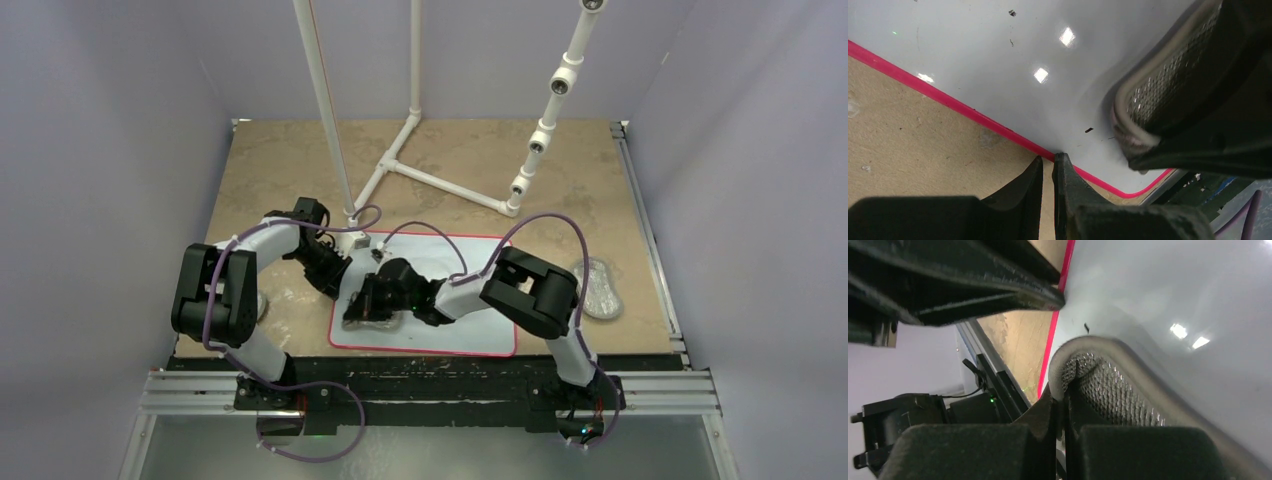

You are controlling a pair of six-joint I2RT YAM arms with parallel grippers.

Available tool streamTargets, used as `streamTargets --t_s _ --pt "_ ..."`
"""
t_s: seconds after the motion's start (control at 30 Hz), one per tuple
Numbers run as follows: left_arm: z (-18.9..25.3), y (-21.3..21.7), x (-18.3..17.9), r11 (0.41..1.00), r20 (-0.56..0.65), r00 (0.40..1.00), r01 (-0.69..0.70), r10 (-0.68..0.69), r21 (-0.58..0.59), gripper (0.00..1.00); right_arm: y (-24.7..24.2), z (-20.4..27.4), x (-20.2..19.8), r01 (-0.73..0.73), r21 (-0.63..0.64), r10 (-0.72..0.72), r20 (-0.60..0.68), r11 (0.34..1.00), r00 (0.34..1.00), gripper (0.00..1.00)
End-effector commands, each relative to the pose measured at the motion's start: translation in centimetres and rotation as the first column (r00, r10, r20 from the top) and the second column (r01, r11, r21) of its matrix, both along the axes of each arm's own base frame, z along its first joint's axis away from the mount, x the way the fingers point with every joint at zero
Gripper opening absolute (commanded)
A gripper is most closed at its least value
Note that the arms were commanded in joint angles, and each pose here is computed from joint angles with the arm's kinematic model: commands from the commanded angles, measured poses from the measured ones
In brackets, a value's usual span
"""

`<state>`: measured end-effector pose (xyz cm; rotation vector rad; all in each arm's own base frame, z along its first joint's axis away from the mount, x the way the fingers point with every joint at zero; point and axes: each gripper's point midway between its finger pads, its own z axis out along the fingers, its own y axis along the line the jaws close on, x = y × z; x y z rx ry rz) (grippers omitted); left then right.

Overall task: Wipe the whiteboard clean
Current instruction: Hold the whiteboard at the center of the board.

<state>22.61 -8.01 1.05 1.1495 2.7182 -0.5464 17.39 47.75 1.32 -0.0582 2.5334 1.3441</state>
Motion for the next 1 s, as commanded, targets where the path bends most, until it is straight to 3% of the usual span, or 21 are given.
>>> streamTargets --t_s 0.0,0.17,0.3,0.47,0.67,0.77,0.83,0.87,0.97 --pt "-3.5 2.4 2.1 0.984 0.088 0.99 0.097 -0.112 0.152 0.0 -12.4 -12.4 -6.9 -0.079 -0.531 -0.005 -0.154 0.844 0.988 0.0" --pt "-3.5 2.7 2.1 0.98 0.091 0.988 0.107 -0.123 0.165 0.0 -23.3 -12.7 -8.7 0.083 -0.643 -0.252 -0.176 0.762 0.952 0.0" --pt "-3.6 2.8 2.0 0.979 0.09 0.988 0.11 -0.126 0.17 0.0 -28.2 -12.2 -9.5 0.183 -0.695 -0.395 -0.156 0.695 0.905 0.0" --pt "-3.4 2.8 2.0 0.98 0.09 0.988 0.106 -0.122 0.17 0.0 -26.4 -12.2 -7.8 0.211 -0.672 -0.385 -0.12 0.71 0.915 0.0" --pt "-3.0 2.8 2.3 0.98 0.091 0.989 0.102 -0.119 0.172 0.0 -18.3 -12.1 -5.1 0.118 -0.615 -0.247 -0.129 0.779 0.96 0.0" --pt "-2.5 2.7 2.3 0.981 0.098 0.988 0.104 -0.122 0.166 0.0 -17.5 -9.3 -0.2 0.221 -0.583 -0.304 -0.048 0.782 0.951 0.0" --pt "-2.3 2.5 2.3 0.982 0.1 0.987 0.106 -0.123 0.159 0.0 -18.6 -7.0 3.2 0.316 -0.575 -0.381 0.009 0.755 0.925 0.0" --pt "-1.9 2.3 2.3 0.984 0.1 0.988 0.106 -0.121 0.144 0.0 -22.1 -4.2 5.9 0.451 -0.586 -0.502 0.086 0.673 0.861 0.0" --pt "-1.5 2.0 2.4 0.986 0.109 0.987 0.107 -0.122 0.128 0.0 -26.4 -1.8 6.9 0.57 -0.572 -0.63 0.117 0.59 0.768 0.0"
